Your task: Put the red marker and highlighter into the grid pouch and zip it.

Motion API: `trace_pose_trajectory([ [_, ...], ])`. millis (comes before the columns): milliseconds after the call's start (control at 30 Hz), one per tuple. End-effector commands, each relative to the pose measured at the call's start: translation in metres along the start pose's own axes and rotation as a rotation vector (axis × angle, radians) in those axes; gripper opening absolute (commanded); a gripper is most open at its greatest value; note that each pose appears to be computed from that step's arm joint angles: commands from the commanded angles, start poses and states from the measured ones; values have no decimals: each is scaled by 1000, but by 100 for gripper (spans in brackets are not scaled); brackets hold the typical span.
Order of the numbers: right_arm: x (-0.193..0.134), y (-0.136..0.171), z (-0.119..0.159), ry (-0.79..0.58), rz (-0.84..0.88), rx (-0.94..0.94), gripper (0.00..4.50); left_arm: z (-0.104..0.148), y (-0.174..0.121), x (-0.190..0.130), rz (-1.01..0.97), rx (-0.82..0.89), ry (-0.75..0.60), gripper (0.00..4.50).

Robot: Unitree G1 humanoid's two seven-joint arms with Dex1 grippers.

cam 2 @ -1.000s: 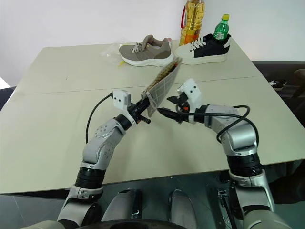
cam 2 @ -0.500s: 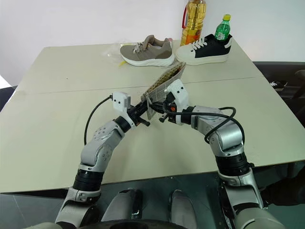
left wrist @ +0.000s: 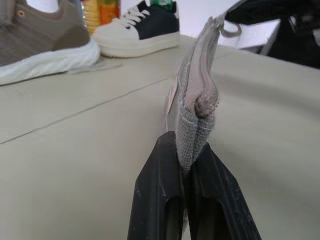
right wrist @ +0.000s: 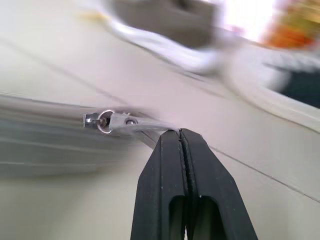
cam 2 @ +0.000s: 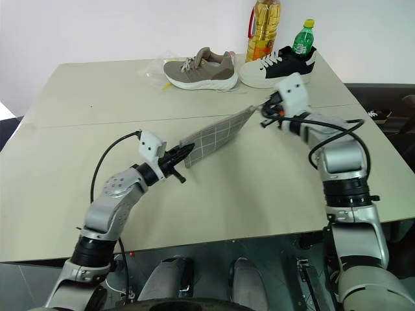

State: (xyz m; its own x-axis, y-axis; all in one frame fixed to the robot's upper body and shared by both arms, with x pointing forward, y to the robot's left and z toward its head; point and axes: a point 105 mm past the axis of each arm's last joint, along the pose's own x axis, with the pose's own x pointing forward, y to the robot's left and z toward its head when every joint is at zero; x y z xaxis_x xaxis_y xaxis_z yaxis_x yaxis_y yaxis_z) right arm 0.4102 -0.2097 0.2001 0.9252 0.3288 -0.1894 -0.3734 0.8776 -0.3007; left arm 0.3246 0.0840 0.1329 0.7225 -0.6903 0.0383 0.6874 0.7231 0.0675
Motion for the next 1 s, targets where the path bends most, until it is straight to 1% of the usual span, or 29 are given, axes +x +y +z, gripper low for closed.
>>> trace_pose_trajectory([
  [33,-8,-32,14,-35,-121,-56,3,5,9,-15,23,39,-9,0],
  [67,-8,-31,14,-35,-109,-66,3,6,9,-17,21,40,-9,0],
  [200,-9,-5,8,-27,40,-123,3,5,8,-22,16,54,4,0],
  [267,-15,9,-4,-2,143,-103,55,3,4,-23,-2,38,18,0],
  [300,-19,16,-9,8,191,-105,87,3,2,-24,-8,23,24,33],
  [333,-22,20,-12,14,222,-108,144,3,1,-25,-12,12,27,70],
  [367,-25,23,-14,15,251,-117,183,5,-1,-26,-22,-1,22,98],
  [467,-34,23,-23,36,304,-145,350,10,-4,-32,-13,-10,22,263],
  [500,-37,20,-26,48,310,-144,390,11,-3,-36,6,-13,26,305],
  [567,-41,16,-32,66,315,-144,396,11,-2,-43,35,-30,30,409],
  [600,-43,13,-34,71,313,-148,396,11,-2,-47,51,-38,31,446],
  [733,-48,-13,-44,65,236,-107,396,-3,19,-79,260,-50,88,446],
  [833,-44,-27,-45,39,182,-56,396,-9,37,-98,398,-8,123,446],
  [1000,-35,-23,-48,7,187,-1,396,-17,56,-116,518,-9,161,446],
])
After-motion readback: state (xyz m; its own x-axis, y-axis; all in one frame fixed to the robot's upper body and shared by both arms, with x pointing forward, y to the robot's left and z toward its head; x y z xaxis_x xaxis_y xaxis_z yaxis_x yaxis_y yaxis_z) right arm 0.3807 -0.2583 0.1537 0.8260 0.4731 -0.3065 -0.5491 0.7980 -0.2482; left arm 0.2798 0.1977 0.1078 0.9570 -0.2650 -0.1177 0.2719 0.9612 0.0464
